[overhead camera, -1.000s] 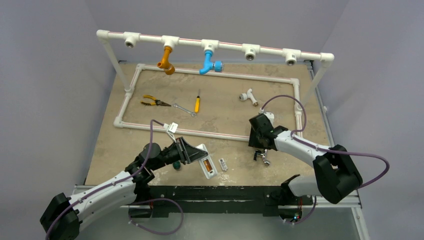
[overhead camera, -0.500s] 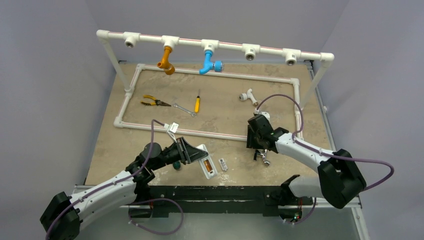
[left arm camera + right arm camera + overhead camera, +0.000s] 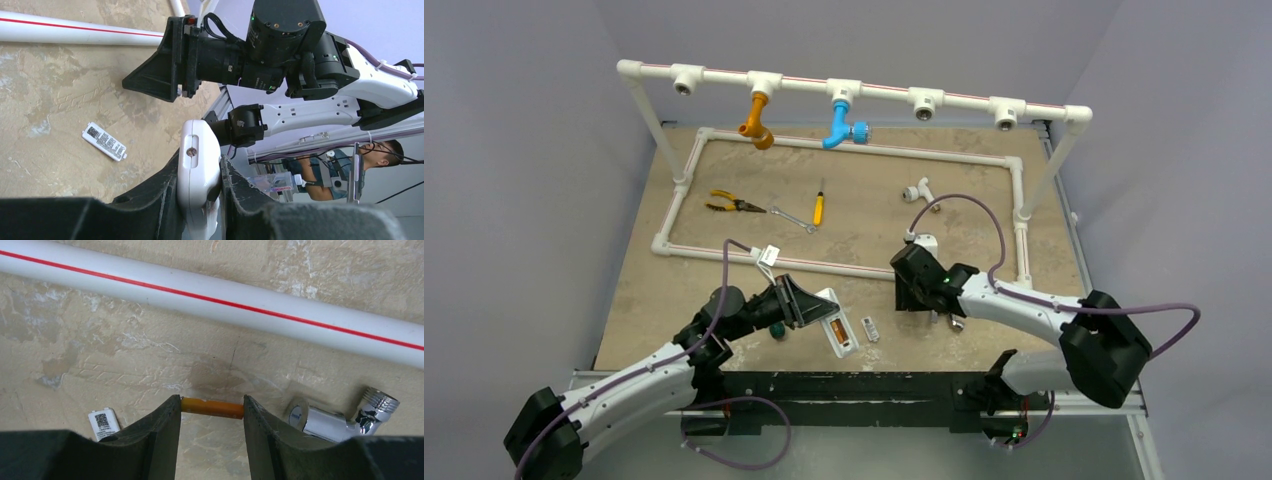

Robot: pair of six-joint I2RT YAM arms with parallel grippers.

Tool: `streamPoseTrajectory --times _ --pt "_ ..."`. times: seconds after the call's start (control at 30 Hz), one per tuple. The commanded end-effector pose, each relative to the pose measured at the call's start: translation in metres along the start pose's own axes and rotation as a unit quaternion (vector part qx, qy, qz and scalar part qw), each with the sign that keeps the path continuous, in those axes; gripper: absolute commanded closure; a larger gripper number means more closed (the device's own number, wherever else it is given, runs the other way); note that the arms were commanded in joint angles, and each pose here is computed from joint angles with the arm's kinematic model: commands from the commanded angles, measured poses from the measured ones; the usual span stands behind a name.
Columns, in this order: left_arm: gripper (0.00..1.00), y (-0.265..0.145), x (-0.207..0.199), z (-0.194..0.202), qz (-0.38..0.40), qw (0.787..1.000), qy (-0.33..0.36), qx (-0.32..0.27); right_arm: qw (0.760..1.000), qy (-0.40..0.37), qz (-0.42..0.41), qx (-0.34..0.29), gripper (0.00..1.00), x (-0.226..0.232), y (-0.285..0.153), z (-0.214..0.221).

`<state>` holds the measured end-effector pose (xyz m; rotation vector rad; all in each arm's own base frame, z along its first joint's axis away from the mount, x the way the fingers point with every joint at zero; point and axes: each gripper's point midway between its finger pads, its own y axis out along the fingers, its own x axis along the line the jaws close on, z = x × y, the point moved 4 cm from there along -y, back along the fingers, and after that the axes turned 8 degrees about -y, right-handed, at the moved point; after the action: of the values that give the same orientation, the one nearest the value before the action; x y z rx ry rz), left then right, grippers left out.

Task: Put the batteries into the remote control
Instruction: Place the battery at the center of the board.

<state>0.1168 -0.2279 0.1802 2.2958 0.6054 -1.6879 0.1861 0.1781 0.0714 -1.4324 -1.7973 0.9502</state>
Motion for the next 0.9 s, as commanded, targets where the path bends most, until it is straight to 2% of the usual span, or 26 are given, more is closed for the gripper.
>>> streamPoseTrajectory --times 0.0,0.13,0.3,0.43,0.7,0.87 --pt "1.0 0.001 -0.018 -0.006 0.026 1.0 0.011 -0.009 0.999 0.038 0.03 -0.008 0.7 0.006 -0.003 -0.001" --pt "1.0 0.002 -0.02 -0.007 0.028 1.0 0.01 -0.009 0.996 0.073 0.041 0.014 0.68 0.011 0.004 0.013" --pt "1.0 0.002 -0.021 -0.007 0.031 0.999 0.01 -0.007 0.995 0.074 0.053 0.03 0.53 0.02 0.005 0.018" --pt "1.0 0.0 -0.02 -0.006 0.029 1.0 0.009 -0.007 0.997 0.06 0.049 0.017 0.45 0.021 -0.001 0.011" --pt "1.0 -0.001 -0.019 -0.006 0.027 1.0 0.01 -0.011 0.997 -0.072 -0.022 0.003 0.44 0.035 -0.015 -0.008" --pt "1.0 0.001 -0.021 -0.007 0.03 0.999 0.01 -0.009 0.977 -0.183 -0.105 -0.006 0.44 0.051 -0.02 -0.013"
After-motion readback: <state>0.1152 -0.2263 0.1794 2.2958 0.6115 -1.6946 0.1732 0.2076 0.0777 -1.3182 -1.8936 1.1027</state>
